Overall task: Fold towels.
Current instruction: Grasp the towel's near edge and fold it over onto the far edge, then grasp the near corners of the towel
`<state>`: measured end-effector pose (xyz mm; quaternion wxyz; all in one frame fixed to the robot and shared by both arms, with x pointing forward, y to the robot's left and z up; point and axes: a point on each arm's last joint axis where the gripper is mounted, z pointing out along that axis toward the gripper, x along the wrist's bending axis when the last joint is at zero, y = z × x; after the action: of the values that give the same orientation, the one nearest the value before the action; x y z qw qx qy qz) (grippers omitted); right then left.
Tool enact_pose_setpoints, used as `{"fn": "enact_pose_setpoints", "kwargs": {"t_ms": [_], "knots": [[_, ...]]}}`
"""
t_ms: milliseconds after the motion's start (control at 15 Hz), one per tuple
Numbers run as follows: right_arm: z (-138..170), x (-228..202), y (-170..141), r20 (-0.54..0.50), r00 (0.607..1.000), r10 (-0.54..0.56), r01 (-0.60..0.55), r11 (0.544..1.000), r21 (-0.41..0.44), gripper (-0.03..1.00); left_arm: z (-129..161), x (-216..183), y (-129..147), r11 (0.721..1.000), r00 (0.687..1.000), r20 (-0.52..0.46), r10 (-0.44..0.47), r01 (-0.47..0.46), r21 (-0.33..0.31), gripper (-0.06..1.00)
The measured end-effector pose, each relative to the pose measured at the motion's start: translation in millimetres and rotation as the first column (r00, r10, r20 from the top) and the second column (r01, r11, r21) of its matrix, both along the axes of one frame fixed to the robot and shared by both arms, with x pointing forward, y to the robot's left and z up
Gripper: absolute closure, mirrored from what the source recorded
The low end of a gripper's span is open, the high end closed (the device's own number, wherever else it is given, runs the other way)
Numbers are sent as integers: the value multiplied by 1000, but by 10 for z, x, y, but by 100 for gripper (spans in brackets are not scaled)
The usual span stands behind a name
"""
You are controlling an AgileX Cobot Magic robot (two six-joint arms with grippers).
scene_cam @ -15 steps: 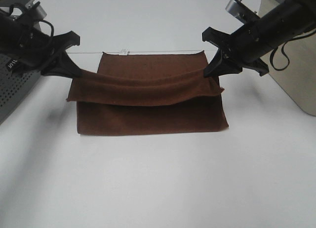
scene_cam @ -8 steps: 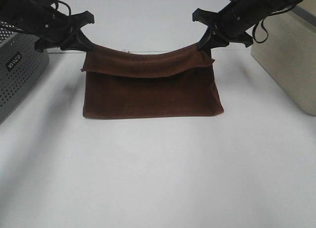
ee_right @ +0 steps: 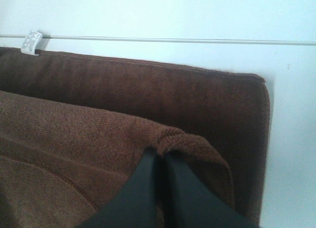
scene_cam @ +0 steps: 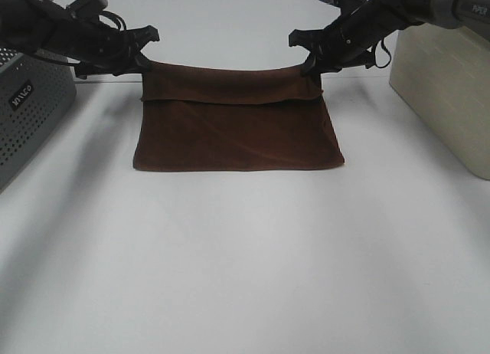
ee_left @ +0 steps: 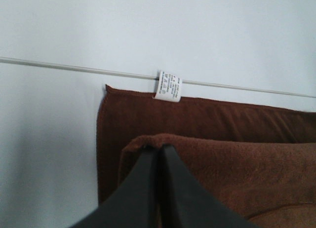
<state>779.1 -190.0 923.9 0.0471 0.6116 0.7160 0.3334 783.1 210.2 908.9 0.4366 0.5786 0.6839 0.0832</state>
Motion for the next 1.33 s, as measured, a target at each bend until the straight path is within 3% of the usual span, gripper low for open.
{"fn": "enact_pose_setpoints", "kwargs": {"t_ms": [133, 267, 400, 533, 600, 733, 867, 1000, 1067, 1133, 1200, 1333], "knots": [[-125, 27, -8, 0, 1000, -10, 10, 1000, -11, 97, -114, 24, -21, 1000, 1000, -9, 1, -1, 3, 90], [-149, 48, -16, 17, 1000, -20, 20, 1000, -15, 91, -133, 27, -27, 1000, 1000, -10, -3, 3, 6, 69], [-135, 64, -20, 37, 999, -30, 30, 999, -14, 64, -133, 28, -26, 1000, 1000, -8, -3, 3, 8, 37], [-130, 63, -30, 41, 999, -24, 25, 999, -32, 29, -138, 21, -26, 1000, 1000, -16, -13, 13, 10, 19], [-98, 51, -40, 40, 999, -11, 14, 999, -52, 17, -102, 5, -28, 999, 999, -22, -36, 36, 22, 16], [45, -12, -50, 12, 1000, 26, -25, 996, -83, 10, 36, -37, 2, 996, 996, -37, -84, 85, 34, 15], [223, -108, -54, -36, 997, 69, -72, 992, -102, 8, 145, -82, 28, 991, 989, -68, -132, 134, 20, 15], [328, -238, -48, -141, 984, 105, -119, 988, -94, 8, 114, -168, 0, 981, 968, -158, -194, 193, -24, 15], [385, -319, -57, -211, 971, 108, -129, 987, -92, 8, 93, -242, -35, 973, 944, -240, -228, 215, -79, 15], [397, -346, -62, -238, 965, 105, -131, 987, -94, 8, 89, -261, -43, 971, 936, -261, -235, 218, -94, 15], [433, -428, -73, -318, 943, 96, -132, 987, -92, 8, 71, -327, -55, 965, 907, -333, -259, 232, -118, 15], [439, -470, -79, -367, 926, 86, -125, 988, -85, 8, 74, -434, -25, 970, 882, -404, -241, 219, -102, 15]]}}
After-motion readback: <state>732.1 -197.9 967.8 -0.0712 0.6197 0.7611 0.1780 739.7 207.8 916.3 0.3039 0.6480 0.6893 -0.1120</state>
